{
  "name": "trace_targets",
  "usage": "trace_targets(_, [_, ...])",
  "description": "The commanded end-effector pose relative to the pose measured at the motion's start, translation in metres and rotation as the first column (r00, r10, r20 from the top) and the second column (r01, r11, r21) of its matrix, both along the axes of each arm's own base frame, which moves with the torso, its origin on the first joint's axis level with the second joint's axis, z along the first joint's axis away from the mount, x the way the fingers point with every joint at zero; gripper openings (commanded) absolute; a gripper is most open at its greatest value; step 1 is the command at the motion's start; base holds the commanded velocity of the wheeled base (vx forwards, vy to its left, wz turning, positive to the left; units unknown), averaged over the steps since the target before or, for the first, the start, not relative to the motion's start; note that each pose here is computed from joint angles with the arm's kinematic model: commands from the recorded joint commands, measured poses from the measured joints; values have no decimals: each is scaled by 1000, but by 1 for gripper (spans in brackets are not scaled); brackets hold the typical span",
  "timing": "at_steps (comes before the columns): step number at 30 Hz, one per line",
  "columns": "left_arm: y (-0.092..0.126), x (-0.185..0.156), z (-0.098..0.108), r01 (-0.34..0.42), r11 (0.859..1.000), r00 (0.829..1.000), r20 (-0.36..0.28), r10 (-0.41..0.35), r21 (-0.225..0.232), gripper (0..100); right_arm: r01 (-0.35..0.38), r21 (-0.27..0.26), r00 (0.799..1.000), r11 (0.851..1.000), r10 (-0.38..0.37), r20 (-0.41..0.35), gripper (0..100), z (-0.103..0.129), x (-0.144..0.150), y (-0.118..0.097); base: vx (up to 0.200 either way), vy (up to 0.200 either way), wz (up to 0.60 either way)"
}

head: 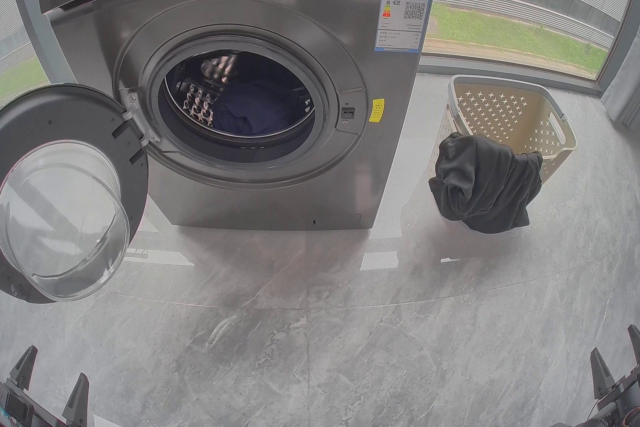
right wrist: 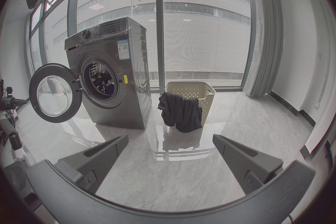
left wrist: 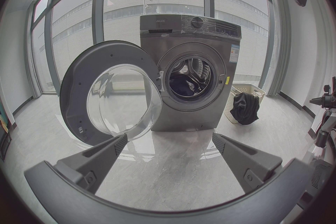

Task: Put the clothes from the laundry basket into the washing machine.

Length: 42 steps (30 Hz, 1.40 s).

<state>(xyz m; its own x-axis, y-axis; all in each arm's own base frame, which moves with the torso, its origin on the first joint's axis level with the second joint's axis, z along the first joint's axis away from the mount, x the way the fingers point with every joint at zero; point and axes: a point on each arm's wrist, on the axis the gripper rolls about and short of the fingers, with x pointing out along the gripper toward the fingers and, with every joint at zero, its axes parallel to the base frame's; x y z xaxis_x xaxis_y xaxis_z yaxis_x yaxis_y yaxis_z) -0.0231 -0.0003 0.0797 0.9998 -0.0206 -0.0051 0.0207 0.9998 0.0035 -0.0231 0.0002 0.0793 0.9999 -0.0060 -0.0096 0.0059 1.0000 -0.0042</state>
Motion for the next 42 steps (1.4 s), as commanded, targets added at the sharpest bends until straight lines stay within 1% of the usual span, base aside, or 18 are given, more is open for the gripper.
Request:
trace_targets(1, [0, 0, -4, -1, 1000, 1000, -4, 1, -1, 100, 0, 0, 1000, 1000, 0, -12, 100, -3, 1, 0, 200, 0, 0])
trace_targets(9, [0, 0, -4, -1, 1000, 1000, -4, 1, -4, 100, 0, 0, 1000, 1000, 0, -12, 100, -3, 1, 0, 200, 0, 0])
trace_targets(13, [0, 0, -4, -4, 1000, 1000, -4, 4, -7, 100, 0, 0, 1000, 1000, 0, -12, 100, -3, 1, 0, 0, 0, 0])
trace_targets(15, [0, 0, -4, -7, 1000, 1000, -4, 7, -19, 100, 0, 0, 1000, 1000, 0, -12, 100, -3, 1, 0, 0, 0, 0])
trace_targets(18, [0, 0, -4, -10, 1000, 1000, -3, 10, -19, 100, 0, 0, 1000, 1000, 0, -12, 100, -3, 1, 0, 0, 0, 0])
trace_targets(30, [0, 0, -4, -10, 1000, 1000, -3, 10, -19, 100, 0, 0, 1000, 1000, 0, -12, 100, -3, 1, 0, 0, -200, 0])
trace_targets(42, [0, 0, -4, -9, 1000, 1000, -3, 8, -17, 100, 0, 0, 1000, 1000, 0, -12, 100, -3, 1, 0, 0, 0, 0])
